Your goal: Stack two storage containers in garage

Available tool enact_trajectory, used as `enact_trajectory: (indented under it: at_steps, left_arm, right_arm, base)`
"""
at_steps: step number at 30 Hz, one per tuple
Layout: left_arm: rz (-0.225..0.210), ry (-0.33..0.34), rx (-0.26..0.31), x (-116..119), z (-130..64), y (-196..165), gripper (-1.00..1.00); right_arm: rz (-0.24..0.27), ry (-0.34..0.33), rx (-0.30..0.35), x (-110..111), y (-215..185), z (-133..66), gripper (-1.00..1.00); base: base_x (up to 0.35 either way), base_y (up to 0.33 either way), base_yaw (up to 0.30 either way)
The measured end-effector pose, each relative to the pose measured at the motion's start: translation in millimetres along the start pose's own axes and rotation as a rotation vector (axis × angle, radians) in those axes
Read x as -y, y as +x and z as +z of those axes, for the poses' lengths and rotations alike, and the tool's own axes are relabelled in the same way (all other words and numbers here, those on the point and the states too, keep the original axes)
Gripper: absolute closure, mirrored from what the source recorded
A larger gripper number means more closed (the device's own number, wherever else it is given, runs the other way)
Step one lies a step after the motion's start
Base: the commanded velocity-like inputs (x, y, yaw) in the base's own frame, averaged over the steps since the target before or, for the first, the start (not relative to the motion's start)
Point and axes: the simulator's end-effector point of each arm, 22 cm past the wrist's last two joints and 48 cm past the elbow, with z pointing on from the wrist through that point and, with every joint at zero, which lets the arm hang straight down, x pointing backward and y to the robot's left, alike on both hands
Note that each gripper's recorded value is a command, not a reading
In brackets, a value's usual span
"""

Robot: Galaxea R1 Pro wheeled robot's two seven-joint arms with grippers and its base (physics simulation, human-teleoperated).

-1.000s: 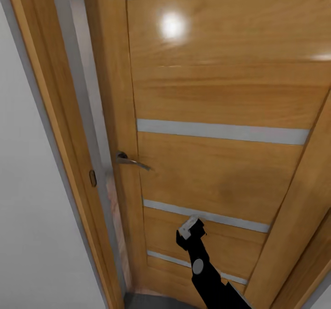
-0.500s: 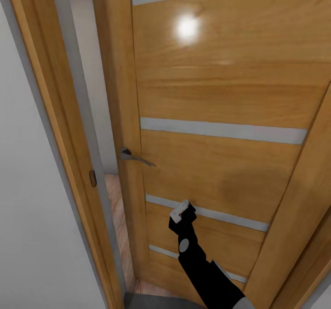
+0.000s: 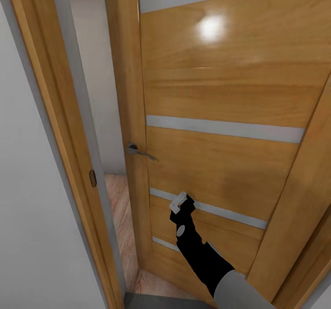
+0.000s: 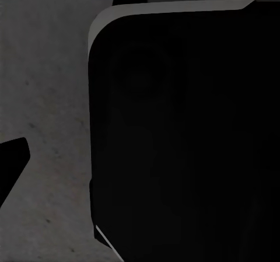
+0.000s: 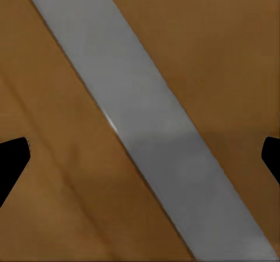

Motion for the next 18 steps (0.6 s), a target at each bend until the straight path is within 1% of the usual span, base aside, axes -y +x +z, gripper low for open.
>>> enact_trajectory:
  at_steps: [1,4,6,9,11,15,16,18]
  left_arm:
    - [0.0,0.0,0.0,0,0.0,0,-1.0]
    - [0.0,0.0,0.0,0,0.0,0,-1.0]
    - [0.0,0.0,0.0,0,0.0,0,-1.0]
    - [0.0,0.0,0.0,0,0.0,0,-1.0]
    - [0.0,0.0,0.0,0,0.0,0,-1.0]
    - [0.0,0.0,0.0,0,0.0,0,-1.0]
    - [0.0,0.0,0.0,0,0.0,0,-1.0]
    - [0.0,0.0,0.0,0,0.0,0,-1.0]
  right_arm:
    - [0.0,0.0,-0.001,0,0,0.3,-1.0]
    - [-0.001,0.012,-0.001,12,-6,6.4,-1.0]
    - [-0.015,0.022,-0.007,17,-7,10.7,-1.0]
    - [-0.041,0.035,-0.034,29,-2,24.2,-1.0]
    - [-0.04,0.035,-0.042,32,-1,27.5,-1.0]
    - [-0.015,0.041,-0.051,37,0,31.1,-1.0]
    - [-0.009,0.048,-0.05,41,-2,32.0,-1.0]
    - [-0.014,0.067,-0.047,48,-6,33.1,-1.0]
  base:
    - [0.0,0.0,0.0]
    - [0.0,0.0,0.0]
    - [0.0,0.0,0.0]
    - [0.0,0.0,0.0]
    - [0.0,0.0,0.0]
    - [0.0,0.0,0.0]
    - [0.0,0.0,0.0]
    - [0.0,0.0,0.0]
